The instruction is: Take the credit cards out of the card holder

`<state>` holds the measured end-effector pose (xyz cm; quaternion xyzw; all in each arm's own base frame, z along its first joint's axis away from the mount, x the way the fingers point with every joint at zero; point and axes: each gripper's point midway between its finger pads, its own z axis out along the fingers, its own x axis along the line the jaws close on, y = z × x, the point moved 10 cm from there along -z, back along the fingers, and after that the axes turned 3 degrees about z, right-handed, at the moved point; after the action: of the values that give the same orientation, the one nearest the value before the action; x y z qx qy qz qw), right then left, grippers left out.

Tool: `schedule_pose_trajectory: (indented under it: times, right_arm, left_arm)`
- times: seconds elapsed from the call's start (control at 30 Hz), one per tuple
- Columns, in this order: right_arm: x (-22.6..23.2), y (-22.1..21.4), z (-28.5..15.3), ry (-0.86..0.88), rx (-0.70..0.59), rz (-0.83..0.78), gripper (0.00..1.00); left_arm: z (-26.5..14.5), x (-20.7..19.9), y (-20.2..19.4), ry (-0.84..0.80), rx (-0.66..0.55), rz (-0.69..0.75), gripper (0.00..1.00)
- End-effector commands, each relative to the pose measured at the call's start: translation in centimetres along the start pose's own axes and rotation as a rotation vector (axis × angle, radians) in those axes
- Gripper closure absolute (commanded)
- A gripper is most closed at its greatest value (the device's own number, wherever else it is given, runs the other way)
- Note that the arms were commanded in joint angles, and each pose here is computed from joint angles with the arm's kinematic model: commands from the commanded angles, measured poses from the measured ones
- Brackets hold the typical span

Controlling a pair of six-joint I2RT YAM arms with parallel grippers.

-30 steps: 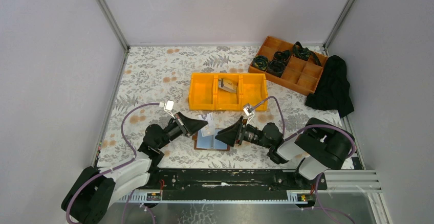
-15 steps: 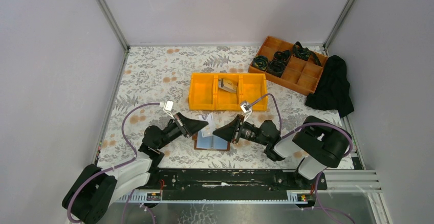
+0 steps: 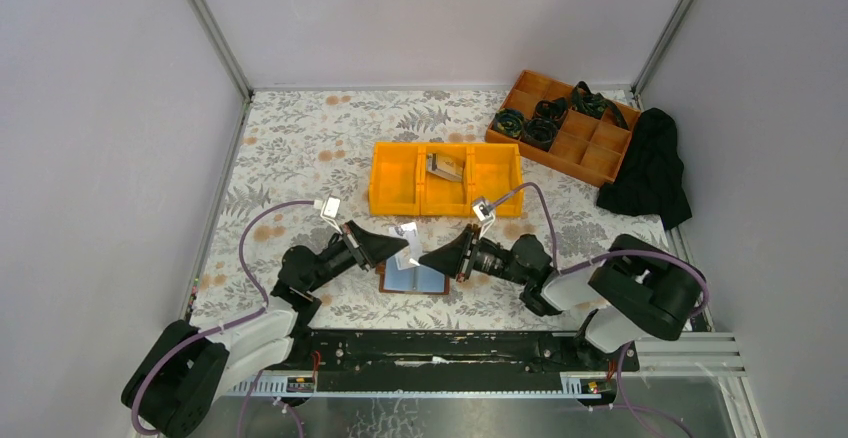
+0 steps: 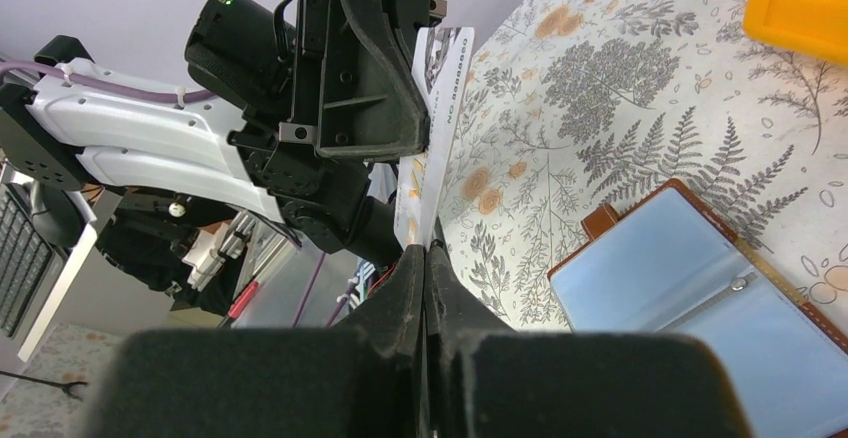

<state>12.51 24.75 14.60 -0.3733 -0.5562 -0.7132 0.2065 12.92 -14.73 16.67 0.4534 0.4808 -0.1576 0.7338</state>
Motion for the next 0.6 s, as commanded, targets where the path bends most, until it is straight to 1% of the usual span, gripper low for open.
schedule_pose_trajectory:
  times: [0.0, 0.1, 0.13, 0.27, 0.33, 0.4, 0.5, 0.57]
  right_arm:
    - [0.2, 1.8, -0.7, -0.027, -0.054, -0.081, 1.0]
    - [0.4, 2.4, -0.8, -0.049, -0.039, -0.122, 1.0]
    - [0.5, 2.5, -0.8, -0.054, -0.028, -0.132, 1.0]
    - [1.2, 2.6, -1.1, -0.043, 0.009, -0.152, 1.0]
    - [1.5, 2.4, -1.7, -0.025, 0.018, -0.155, 1.0]
    - [1.7, 1.9, -2.5, -0.008, 0.04, -0.154, 1.0]
    - [2.2, 1.2, -3.7, 0.018, 0.079, -0.153, 1.0]
    - [2.5, 0.8, -4.4, 0.034, 0.109, -0.149, 1.0]
  left_arm:
    - [-0.6, 0.1, -0.3, -0.023, -0.001, 0.033, 1.0]
    - [-0.7, 0.1, -0.4, -0.026, 0.007, 0.034, 1.0]
    - [-0.7, 0.1, -0.4, -0.028, 0.009, 0.036, 0.98]
    - [-0.6, -0.5, -0.2, -0.06, 0.009, 0.052, 0.64]
    - [-0.5, -0.9, 0.0, -0.087, 0.013, 0.067, 0.53]
    - [-0.3, -1.3, 0.2, -0.11, 0.026, 0.083, 0.47]
    - [-0.2, -1.8, 0.3, -0.147, 0.046, 0.108, 0.4]
    - [-0.2, -1.9, 0.3, -0.165, 0.062, 0.12, 0.39]
